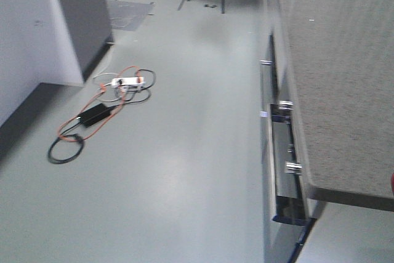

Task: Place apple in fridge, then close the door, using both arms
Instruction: 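Turn the base away from the counter holding the apple in the right gripper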

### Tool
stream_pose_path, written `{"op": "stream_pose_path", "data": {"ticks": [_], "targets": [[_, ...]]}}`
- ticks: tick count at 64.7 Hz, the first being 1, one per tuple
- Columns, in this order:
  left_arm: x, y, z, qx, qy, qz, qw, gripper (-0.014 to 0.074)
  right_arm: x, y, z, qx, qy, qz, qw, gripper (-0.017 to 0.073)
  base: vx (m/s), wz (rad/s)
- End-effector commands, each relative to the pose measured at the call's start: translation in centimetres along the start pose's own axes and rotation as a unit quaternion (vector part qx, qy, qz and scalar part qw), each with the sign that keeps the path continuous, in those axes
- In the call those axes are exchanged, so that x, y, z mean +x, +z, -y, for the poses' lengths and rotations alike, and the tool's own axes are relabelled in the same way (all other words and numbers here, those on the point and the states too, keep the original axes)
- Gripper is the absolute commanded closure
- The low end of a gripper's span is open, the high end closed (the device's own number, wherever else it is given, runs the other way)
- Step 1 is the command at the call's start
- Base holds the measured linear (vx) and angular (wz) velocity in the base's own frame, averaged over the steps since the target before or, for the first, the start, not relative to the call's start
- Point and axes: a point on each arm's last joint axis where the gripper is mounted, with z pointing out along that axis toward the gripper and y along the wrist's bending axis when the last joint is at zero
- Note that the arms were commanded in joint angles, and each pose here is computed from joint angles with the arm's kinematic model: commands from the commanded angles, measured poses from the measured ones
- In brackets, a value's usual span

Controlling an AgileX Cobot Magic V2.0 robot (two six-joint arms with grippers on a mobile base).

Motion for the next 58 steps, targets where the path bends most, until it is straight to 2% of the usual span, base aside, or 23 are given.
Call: {"op": "stream_pose_path", "data": {"ticks": [1,25,58], "targets": [[-0.08,0.1,0.02,0.004,-0.002,0.033,0.999,0.0599,-1.27,-0.41,-0.09,-0.002,-0.001,0.044,0.999,0.0365,-0.1,0.48],[-0.08,0.1,0.02,0.004,-0.002,0.033,0.999,0.0599,-1.26,-0.41,-0.08,-0.001,-0.001,0.044,0.999,0.0365,-0.12,0.51],[-0.08,0.1,0.02,0.004,-0.002,0.033,0.999,0.0599,-1.26,-0.41,-0.08,-0.001,-0.001,0.044,0.999,0.0365,-0.08,0.36]]}}
